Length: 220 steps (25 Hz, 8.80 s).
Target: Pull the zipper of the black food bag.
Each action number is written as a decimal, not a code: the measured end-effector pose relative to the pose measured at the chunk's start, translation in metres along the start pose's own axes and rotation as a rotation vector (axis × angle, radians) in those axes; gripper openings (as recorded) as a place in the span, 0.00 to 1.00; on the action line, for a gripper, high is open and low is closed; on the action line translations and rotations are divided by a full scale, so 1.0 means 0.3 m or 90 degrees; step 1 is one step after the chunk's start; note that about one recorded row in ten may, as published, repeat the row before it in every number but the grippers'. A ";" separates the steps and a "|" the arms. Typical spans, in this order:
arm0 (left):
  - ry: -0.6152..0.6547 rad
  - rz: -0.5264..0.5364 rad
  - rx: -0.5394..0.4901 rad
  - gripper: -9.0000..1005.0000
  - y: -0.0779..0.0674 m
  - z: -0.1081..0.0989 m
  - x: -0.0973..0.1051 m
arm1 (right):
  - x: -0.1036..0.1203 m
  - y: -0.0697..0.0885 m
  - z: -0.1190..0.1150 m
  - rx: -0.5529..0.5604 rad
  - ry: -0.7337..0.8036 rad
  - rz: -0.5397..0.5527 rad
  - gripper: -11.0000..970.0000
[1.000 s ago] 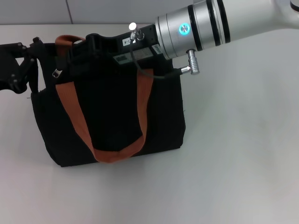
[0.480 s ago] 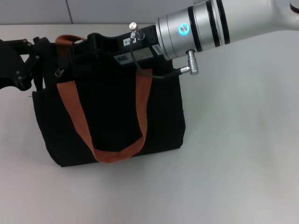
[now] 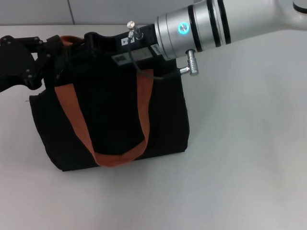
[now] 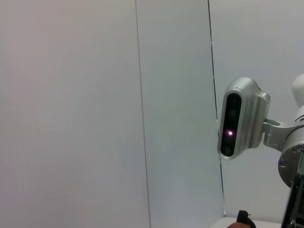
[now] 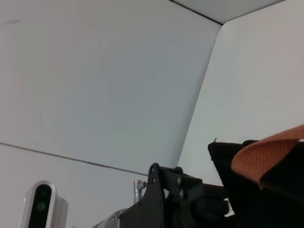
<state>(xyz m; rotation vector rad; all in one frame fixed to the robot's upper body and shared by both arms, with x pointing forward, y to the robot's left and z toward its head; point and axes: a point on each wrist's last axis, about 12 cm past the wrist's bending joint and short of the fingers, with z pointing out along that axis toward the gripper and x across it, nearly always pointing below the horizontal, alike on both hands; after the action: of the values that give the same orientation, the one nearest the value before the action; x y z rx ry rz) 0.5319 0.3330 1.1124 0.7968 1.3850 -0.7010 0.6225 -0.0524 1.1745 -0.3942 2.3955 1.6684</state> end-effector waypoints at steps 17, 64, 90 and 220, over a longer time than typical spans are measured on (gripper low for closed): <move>-0.003 -0.005 -0.007 0.03 0.003 -0.024 -0.003 | 0.008 0.003 0.010 -0.006 0.002 0.001 0.40; -0.019 -0.017 0.009 0.03 -0.010 0.021 -0.010 | 0.018 -0.017 0.028 0.015 -0.021 -0.003 0.36; -0.015 -0.021 -0.002 0.03 -0.004 -0.007 -0.009 | 0.039 -0.012 0.005 -0.008 -0.017 -0.010 0.33; -0.042 -0.017 -0.012 0.04 0.004 -0.018 -0.029 | 0.012 0.038 -0.054 0.062 -0.048 -0.134 0.21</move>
<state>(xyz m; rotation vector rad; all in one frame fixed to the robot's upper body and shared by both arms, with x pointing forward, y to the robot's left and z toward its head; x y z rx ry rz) 0.5291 0.3380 1.1210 0.7352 1.3422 -0.7273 0.6153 -0.0641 1.1891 -0.5363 2.2802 1.4445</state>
